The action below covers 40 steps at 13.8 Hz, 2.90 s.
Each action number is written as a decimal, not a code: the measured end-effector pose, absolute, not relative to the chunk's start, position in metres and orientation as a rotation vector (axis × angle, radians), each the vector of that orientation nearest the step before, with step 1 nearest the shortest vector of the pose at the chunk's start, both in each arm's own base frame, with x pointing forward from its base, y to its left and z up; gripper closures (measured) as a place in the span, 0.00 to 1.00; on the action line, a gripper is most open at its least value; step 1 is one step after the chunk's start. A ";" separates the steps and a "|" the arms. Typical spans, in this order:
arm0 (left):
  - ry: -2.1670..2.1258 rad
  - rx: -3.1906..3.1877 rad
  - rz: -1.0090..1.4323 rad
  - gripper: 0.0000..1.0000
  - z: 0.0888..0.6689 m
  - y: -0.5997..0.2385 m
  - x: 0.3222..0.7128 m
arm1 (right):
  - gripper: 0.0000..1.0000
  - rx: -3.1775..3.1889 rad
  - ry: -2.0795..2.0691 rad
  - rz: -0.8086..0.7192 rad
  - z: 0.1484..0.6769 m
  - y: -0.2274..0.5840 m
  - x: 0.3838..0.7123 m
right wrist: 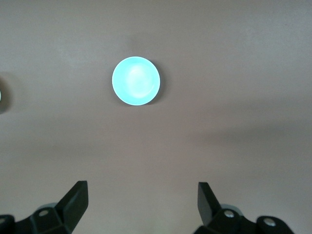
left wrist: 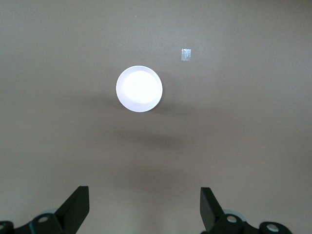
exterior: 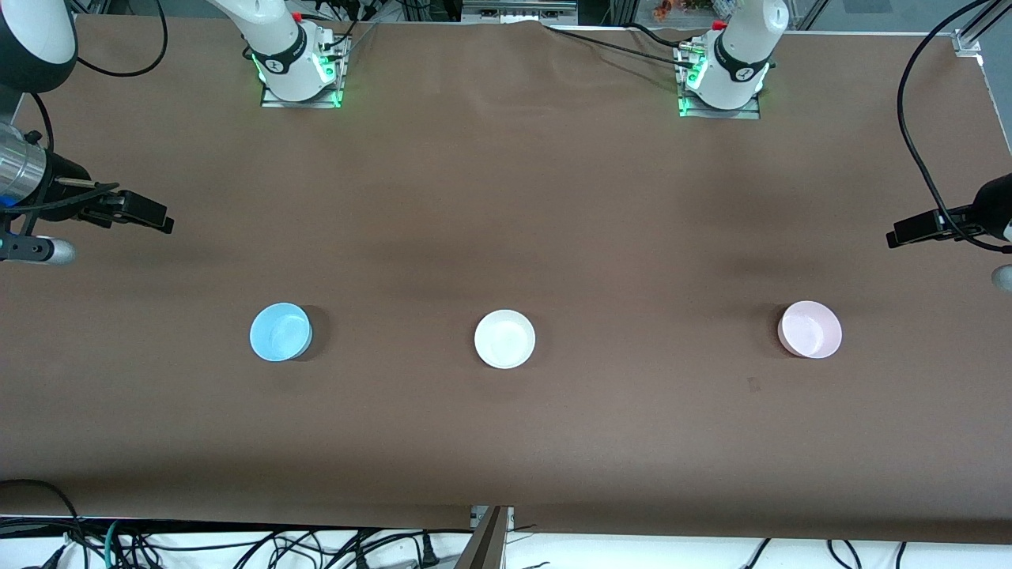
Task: Stack pink and blue bowls on white bowl
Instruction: 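Move the left gripper down over the pink bowl, then close the left gripper on the pink bowl rim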
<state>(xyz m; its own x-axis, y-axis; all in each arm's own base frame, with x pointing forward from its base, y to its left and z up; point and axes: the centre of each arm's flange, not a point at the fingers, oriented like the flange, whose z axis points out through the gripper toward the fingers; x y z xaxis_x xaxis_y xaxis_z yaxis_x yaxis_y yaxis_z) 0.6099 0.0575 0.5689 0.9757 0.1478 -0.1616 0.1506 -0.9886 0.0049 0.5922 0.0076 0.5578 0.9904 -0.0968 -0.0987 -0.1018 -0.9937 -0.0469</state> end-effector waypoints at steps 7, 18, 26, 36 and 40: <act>0.273 3.103 -0.273 0.00 0.560 0.072 0.612 | 0.00 -3.082 0.154 0.149 0.558 0.007 0.592; 0.259 3.078 -0.310 0.00 0.349 0.186 0.672 | 0.00 -3.082 0.154 0.150 0.558 0.007 0.592; 0.251 3.082 -0.254 0.00 0.240 0.187 0.665 | 0.00 -3.082 0.154 0.150 0.558 0.007 0.592; 0.269 3.063 -0.182 0.19 0.207 0.164 0.622 | 0.00 -3.082 0.154 0.150 0.558 0.007 0.592; 0.260 3.064 -0.175 0.62 0.214 0.159 0.620 | 0.00 -3.082 0.154 0.150 0.558 0.007 0.592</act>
